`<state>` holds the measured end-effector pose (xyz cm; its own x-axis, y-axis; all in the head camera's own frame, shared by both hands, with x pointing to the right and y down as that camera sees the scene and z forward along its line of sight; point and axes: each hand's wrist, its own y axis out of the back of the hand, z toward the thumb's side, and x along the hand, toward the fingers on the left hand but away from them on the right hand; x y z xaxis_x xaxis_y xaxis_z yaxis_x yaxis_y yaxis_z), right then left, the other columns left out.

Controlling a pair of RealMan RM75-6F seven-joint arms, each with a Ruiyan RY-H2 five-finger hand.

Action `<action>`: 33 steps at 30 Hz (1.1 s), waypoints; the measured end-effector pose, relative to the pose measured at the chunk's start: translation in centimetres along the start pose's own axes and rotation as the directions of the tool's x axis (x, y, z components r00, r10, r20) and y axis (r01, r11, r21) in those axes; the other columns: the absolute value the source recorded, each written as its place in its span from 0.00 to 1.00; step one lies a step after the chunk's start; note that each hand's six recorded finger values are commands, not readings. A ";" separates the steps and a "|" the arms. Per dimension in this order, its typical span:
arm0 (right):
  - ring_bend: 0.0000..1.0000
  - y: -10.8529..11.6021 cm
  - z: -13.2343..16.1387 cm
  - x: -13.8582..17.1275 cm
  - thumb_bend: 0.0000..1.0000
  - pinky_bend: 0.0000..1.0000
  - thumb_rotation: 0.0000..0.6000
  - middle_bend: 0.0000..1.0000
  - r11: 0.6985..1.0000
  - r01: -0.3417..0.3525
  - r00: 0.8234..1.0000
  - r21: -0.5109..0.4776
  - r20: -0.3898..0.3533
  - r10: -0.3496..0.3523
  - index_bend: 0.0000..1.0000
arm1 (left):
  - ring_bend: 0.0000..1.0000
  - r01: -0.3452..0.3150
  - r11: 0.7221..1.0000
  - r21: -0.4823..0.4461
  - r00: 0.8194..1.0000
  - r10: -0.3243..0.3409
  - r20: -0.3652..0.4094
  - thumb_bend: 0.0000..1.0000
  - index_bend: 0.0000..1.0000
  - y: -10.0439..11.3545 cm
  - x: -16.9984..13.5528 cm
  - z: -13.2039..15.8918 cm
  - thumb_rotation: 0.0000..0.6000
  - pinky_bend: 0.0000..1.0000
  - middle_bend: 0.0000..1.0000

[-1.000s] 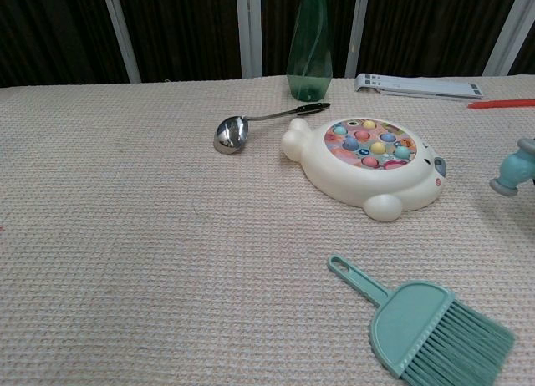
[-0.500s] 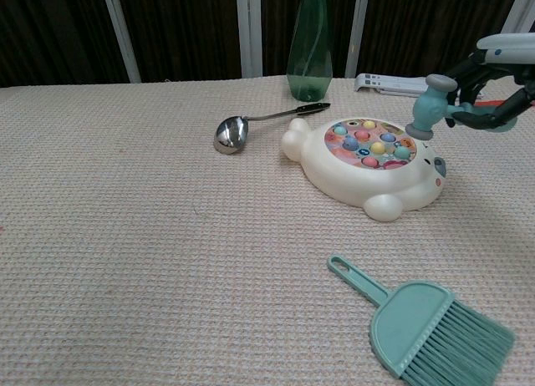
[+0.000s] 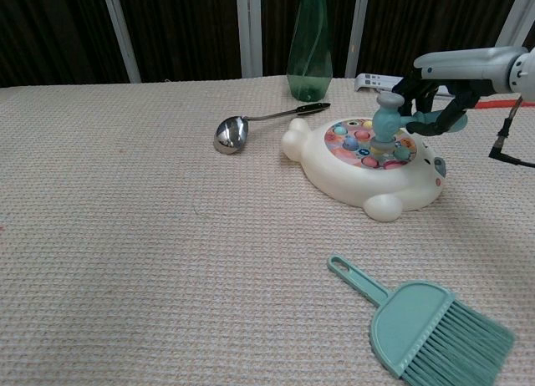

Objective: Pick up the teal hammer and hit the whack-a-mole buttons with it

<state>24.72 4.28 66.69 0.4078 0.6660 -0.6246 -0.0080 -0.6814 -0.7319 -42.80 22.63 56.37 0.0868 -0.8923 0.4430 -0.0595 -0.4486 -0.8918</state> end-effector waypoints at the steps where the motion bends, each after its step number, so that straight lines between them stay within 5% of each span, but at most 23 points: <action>1: 0.65 0.0 -0.2 0.0 0.86 0.35 1.00 0.82 1.000 0.000 1.000 0.001 0.006 0.000 1.00 | 0.00 0.001 1.000 0.000 1.000 -0.001 0.001 0.26 0.00 0.0 0.0 0.0 1.00 0.00 0.02; 20: 0.66 -1.6 -1.8 0.2 0.87 0.35 1.00 0.83 0.999 -0.029 0.998 0.021 0.050 0.028 1.00 | 0.00 -0.002 1.000 0.006 1.000 0.002 0.001 0.26 0.00 0.1 -0.1 0.3 1.00 0.00 0.01; 33: 0.66 1.5 -0.8 0.2 0.87 0.35 1.00 0.83 0.999 0.043 0.999 0.010 0.024 -0.044 1.00 | 0.00 -0.007 1.000 0.003 1.000 0.007 0.001 0.26 0.00 0.1 -0.1 0.3 1.00 0.00 0.01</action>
<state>25.49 3.13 65.69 0.3853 0.7023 -0.5986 0.0002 -0.6487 -0.7610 -42.50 22.63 56.19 0.0872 -0.8952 0.4370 -0.0568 -0.4424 -0.8950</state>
